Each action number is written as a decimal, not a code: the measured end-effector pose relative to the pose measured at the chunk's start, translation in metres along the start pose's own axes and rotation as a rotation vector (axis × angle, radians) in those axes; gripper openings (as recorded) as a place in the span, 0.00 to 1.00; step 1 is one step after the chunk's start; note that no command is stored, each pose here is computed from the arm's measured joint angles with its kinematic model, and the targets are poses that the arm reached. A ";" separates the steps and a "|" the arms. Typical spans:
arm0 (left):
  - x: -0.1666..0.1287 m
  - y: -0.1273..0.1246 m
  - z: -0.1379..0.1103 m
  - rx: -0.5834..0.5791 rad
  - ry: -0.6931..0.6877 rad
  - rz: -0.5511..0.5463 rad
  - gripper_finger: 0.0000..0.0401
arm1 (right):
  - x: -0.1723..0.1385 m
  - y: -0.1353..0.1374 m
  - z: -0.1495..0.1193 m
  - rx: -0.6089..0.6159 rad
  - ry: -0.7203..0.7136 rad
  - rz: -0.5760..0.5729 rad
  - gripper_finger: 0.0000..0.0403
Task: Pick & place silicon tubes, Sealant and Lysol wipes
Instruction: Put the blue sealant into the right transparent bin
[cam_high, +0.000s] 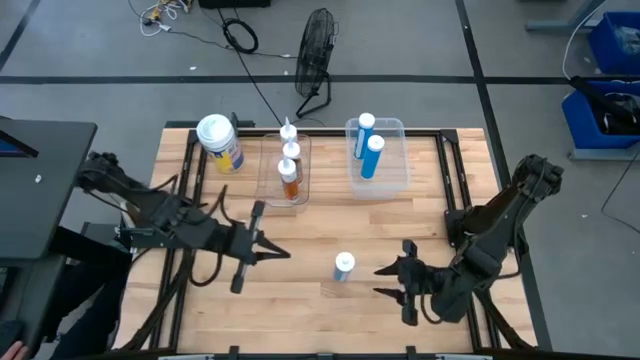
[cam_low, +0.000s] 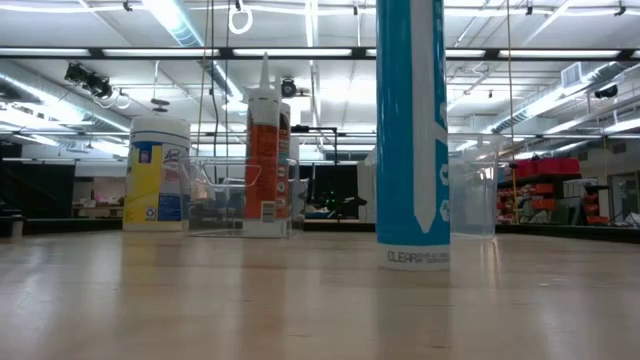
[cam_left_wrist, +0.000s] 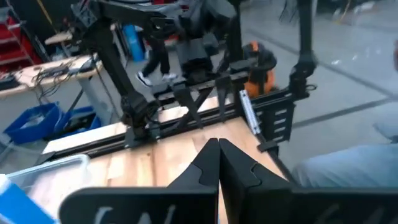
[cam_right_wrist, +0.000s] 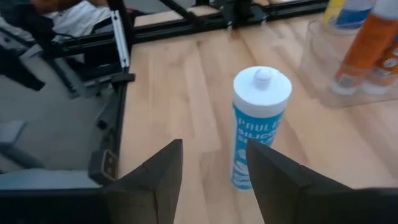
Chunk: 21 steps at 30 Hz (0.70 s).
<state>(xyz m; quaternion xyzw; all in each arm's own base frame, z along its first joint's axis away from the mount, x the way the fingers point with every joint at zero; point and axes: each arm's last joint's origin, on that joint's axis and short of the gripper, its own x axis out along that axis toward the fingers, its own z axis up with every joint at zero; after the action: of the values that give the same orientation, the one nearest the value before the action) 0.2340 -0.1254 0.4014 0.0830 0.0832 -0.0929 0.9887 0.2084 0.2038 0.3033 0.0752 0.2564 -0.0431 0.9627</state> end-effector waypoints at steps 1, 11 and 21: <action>-0.002 0.000 -0.011 -0.008 -0.020 -0.003 0.01 | 0.001 -0.002 0.002 0.008 0.013 0.015 0.45; -0.011 0.014 -0.100 -0.070 -0.088 0.007 0.01 | 0.004 -0.028 0.047 0.029 0.131 0.053 0.51; -0.018 0.024 -0.152 -0.129 -0.091 0.063 0.01 | 0.020 -0.040 0.088 -0.020 0.162 0.076 0.76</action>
<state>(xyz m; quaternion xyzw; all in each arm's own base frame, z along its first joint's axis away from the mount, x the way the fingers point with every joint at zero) 0.1982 -0.0718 0.2600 0.0175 0.0412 -0.0598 0.9972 0.2635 0.1487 0.3641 0.0783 0.3310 0.0023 0.9404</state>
